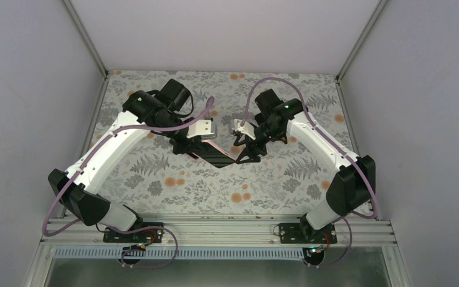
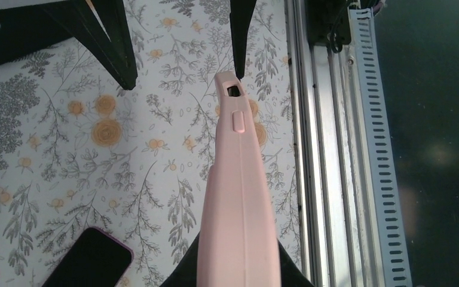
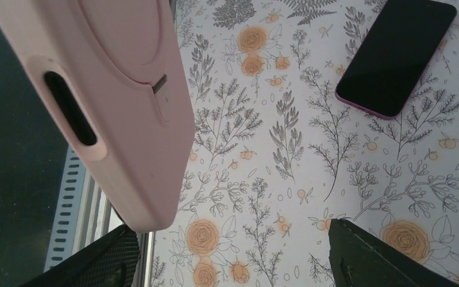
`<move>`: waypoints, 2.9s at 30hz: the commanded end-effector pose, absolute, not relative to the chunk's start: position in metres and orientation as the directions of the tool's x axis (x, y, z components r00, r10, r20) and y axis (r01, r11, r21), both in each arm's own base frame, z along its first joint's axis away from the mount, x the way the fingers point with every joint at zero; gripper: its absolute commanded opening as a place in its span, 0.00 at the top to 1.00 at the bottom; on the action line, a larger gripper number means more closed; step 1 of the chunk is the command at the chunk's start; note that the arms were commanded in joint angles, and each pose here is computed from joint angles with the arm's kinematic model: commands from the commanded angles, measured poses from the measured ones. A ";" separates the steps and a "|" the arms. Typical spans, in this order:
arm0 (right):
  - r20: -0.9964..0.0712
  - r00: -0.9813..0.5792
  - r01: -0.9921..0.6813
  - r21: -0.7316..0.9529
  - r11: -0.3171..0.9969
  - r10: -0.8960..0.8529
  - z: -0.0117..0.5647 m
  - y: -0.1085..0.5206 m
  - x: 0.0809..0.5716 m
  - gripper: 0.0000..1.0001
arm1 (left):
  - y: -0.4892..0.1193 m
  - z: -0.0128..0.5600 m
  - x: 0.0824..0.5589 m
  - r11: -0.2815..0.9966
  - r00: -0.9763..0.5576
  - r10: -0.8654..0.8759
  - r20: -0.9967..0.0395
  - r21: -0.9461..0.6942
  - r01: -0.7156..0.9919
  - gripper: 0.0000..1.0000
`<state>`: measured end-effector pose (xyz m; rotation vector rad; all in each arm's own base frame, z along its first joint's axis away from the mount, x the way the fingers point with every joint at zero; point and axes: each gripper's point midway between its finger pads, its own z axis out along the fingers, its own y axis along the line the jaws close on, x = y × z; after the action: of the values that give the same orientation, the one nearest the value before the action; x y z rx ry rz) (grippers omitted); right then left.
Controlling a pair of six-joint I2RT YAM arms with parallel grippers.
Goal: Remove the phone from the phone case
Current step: Remove the phone case from the phone.
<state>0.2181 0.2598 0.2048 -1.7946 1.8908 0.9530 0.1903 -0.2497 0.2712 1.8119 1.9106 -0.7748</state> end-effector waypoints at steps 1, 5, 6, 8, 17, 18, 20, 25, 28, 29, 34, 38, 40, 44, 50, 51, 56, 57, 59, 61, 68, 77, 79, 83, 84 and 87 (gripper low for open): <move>-0.690 -0.122 -0.982 0.189 -0.015 -0.713 0.207 0.268 0.235 0.22 | -0.257 0.292 0.184 -0.040 -0.040 0.719 -0.694 -0.099 0.994 0.98; -0.686 -0.129 -0.986 0.165 0.020 -0.716 0.206 0.271 0.249 0.24 | -0.257 0.292 0.181 -0.046 -0.040 0.716 -0.697 -0.104 0.994 0.98; -0.688 -0.131 -0.988 0.148 0.039 -0.714 0.206 0.272 0.255 0.24 | -0.257 0.292 0.180 -0.047 -0.040 0.715 -0.698 -0.106 0.993 0.98; -0.698 -0.129 -0.991 0.114 0.069 -0.704 0.210 0.274 0.266 0.25 | -0.258 0.292 0.177 -0.060 -0.040 0.707 -0.707 -0.115 0.992 0.98; -0.735 -0.120 -0.986 0.008 0.169 -0.667 0.224 0.282 0.300 0.26 | -0.264 0.294 0.169 -0.111 -0.036 0.672 -0.739 -0.148 0.983 0.98; -0.737 -0.116 -0.983 -0.010 0.182 -0.666 0.226 0.282 0.304 0.25 | -0.264 0.295 0.169 -0.114 -0.036 0.669 -0.742 -0.151 0.982 0.98; -0.745 -0.114 -0.975 -0.044 0.219 -0.657 0.231 0.281 0.313 0.25 | -0.266 0.296 0.168 -0.127 -0.032 0.661 -0.750 -0.154 0.980 0.98; -0.799 -0.090 -0.983 -0.026 0.183 -0.594 0.246 0.293 0.309 0.22 | -0.276 0.310 0.180 -0.136 -0.022 0.610 -0.792 -0.132 0.982 0.98; -0.857 -0.089 -0.994 0.048 0.094 -0.507 0.257 0.307 0.293 0.19 | -0.269 0.335 0.221 -0.016 -0.072 0.532 -0.843 -0.095 0.995 0.98; -0.874 -0.095 -0.995 0.080 0.051 -0.477 0.259 0.312 0.286 0.19 | -0.265 0.341 0.233 0.021 -0.076 0.518 -0.852 -0.076 0.997 0.98; -0.906 -0.131 -0.969 0.202 -0.140 -0.403 0.264 0.332 0.261 0.19 | -0.262 0.368 0.259 0.082 -0.024 0.474 -0.880 0.017 0.996 0.98; -0.917 -0.136 -0.946 0.232 -0.226 -0.374 0.272 0.343 0.249 0.19 | -0.258 0.375 0.285 0.166 -0.005 0.458 -0.889 0.080 0.983 0.98; -0.930 -0.128 -0.938 0.226 -0.263 -0.344 0.281 0.346 0.241 0.19 | -0.256 0.371 0.299 0.225 -0.009 0.466 -0.885 0.109 0.968 0.98; -0.952 -0.111 -0.931 0.201 -0.306 -0.287 0.306 0.350 0.229 0.19 | -0.251 0.367 0.326 0.328 0.004 0.468 -0.884 0.178 0.928 0.98; -0.976 -0.111 -0.882 0.183 -0.433 -0.186 0.356 0.348 0.204 0.18 | -0.238 0.358 0.358 0.436 0.021 0.516 -0.856 0.284 0.854 0.98; -0.977 -0.113 -0.872 0.184 -0.454 -0.180 0.364 0.349 0.198 0.17 | -0.234 0.358 0.365 0.465 0.022 0.523 -0.852 0.306 0.831 0.98; -0.963 -0.146 -0.805 0.249 -0.538 -0.227 0.349 0.370 0.173 0.17 | -0.226 0.357 0.380 0.515 0.068 0.534 -0.843 0.388 0.764 0.98; -0.961 -0.148 -0.790 0.256 -0.557 -0.232 0.348 0.373 0.165 0.16 | -0.226 0.357 0.382 0.521 0.072 0.536 -0.841 0.397 0.756 0.98; -0.959 -0.148 -0.757 0.266 -0.596 -0.240 0.348 0.379 0.148 0.15 | -0.224 0.354 0.389 0.536 0.068 0.543 -0.837 0.407 0.740 0.98; -0.957 -0.136 -0.741 0.269 -0.615 -0.255 0.344 0.384 0.135 0.14 | -0.223 0.359 0.393 0.553 0.069 0.531 -0.844 0.407 0.727 0.98; -0.930 -0.121 -0.738 0.318 -0.595 -0.347 0.307 0.394 0.128 0.13 | -0.222 0.399 0.392 0.576 0.116 0.471 -0.875 0.404 0.711 0.98; -0.908 -0.087 -0.709 0.345 -0.615 -0.409 0.261 0.388 0.126 0.13 | -0.200 0.449 0.384 0.581 0.157 0.317 -0.935 0.322 0.747 0.98; -0.918 -0.095 -0.696 0.338 -0.634 -0.385 0.265 0.386 0.123 0.13 | -0.197 0.452 0.385 0.590 0.162 0.315 -0.935 0.326 0.739 0.98; -0.918 -0.119 -0.684 0.353 -0.639 -0.379 0.268 0.383 0.118 0.19 | -0.186 0.462 0.385 0.609 0.191 0.310 -0.931 0.349 0.712 0.98; -0.915 -0.129 -0.679 0.362 -0.638 -0.382 0.269 0.382 0.116 0.21 | -0.185 0.465 0.383 0.607 0.205 0.313 -0.927 0.362 0.707 0.98; -0.914 -0.148 -0.667 0.374 -0.644 -0.378 0.277 0.381 0.110 0.30 | -0.184 0.463 0.384 0.603 0.227 0.335 -0.914 0.393 0.694 0.98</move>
<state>0.2394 0.3779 0.2290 -1.8675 1.3257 1.3119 0.2186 -0.1897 0.2713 1.2286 2.3374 -0.9184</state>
